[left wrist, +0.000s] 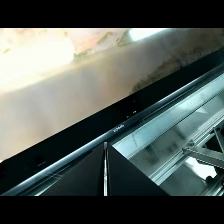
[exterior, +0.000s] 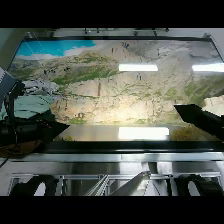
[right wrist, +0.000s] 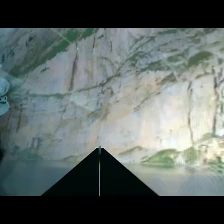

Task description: Fold the shirts.

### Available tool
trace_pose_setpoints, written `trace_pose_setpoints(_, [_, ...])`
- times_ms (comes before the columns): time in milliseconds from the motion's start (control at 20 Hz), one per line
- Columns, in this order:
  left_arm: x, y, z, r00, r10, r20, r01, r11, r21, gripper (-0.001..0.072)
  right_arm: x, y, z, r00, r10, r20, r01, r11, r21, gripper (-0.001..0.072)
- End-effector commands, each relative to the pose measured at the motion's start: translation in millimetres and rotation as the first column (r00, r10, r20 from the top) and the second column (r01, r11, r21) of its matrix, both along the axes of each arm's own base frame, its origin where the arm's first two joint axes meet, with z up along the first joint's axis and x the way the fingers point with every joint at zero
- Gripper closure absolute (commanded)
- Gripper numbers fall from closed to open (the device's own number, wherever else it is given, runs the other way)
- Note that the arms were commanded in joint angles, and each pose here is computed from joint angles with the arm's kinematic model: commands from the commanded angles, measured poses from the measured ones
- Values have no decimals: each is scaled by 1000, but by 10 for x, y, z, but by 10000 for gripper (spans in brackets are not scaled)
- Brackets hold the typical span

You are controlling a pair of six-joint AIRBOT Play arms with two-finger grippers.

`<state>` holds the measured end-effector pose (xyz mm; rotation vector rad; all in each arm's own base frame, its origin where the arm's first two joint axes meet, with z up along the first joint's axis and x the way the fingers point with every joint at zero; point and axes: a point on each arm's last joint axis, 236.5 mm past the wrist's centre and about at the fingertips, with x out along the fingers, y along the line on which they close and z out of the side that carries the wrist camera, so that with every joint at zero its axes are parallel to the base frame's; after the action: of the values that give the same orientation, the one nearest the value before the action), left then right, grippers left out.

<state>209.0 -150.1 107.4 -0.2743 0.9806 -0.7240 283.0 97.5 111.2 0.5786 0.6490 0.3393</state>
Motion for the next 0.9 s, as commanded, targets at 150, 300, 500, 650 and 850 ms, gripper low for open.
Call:
trace_pose_setpoints(150, [25, 9, 9, 1000, 8, 10, -8, 1000, 0, 694, -1, 1, 0, 1000, 0, 0, 0, 1000, 0, 695])
trace_pose_setpoints(300, [269, 101, 76, 993, 88, 85, -88, 996, 4, 194, -2, 1, 1, 1000, 0, 1, 0, 1000, 0, 695])
trace_pose_setpoints(500, [1073, 1183, 120, 915, 371, 158, -399, 891, 219, -13, -2, 1, 1, 1000, 0, 1, 0, 1000, 0, 694])
trace_pose_setpoints(650, [1617, 2085, -43, 861, 500, 92, -501, 804, 321, -13, 0, 0, 1, 1000, 0, 1, 0, 1000, 0, 695])
trace_pose_setpoints(850, [2345, 2651, -660, 838, 543, -58, -495, 800, 340, -13, 83, -62, 80, 998, -39, 39, 39, 999, 9, 695])
